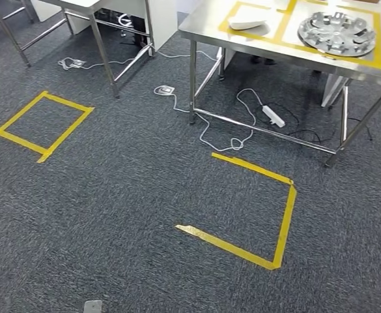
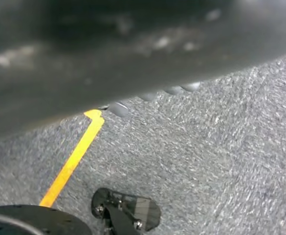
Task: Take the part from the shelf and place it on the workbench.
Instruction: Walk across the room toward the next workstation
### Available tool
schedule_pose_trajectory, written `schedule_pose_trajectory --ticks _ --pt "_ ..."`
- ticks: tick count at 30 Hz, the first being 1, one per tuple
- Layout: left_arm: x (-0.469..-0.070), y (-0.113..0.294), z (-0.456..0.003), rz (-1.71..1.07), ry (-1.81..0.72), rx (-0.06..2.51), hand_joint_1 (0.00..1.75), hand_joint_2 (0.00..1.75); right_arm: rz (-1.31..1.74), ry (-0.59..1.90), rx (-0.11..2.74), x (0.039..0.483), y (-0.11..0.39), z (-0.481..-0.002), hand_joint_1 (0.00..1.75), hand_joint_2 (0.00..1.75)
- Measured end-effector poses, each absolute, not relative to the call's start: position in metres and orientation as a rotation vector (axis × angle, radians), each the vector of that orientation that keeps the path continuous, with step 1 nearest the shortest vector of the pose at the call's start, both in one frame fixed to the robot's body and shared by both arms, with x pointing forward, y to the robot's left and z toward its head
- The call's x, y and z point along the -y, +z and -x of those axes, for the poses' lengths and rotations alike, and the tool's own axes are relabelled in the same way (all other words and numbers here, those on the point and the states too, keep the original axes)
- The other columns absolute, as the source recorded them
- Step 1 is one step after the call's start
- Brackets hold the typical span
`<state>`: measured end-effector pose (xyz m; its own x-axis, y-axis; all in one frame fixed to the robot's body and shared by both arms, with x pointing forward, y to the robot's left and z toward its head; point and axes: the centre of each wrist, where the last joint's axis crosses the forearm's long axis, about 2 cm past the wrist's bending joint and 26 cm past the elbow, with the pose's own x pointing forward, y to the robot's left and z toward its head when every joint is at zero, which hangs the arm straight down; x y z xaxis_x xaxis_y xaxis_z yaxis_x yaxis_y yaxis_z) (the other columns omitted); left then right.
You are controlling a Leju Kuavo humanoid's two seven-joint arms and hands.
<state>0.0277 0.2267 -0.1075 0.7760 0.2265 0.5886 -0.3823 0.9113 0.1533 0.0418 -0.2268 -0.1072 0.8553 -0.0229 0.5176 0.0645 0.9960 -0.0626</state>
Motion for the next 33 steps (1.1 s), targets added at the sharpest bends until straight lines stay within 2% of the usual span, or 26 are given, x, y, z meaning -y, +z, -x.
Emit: schedule_pose_trajectory --ticks 33 --pt "-0.2231 -0.1069 -0.0281 -0.278 0.305 0.599 0.0 0.0 0.094 -0.045 0.537 0.2371 -0.1093 -0.0334 0.0 0.0"
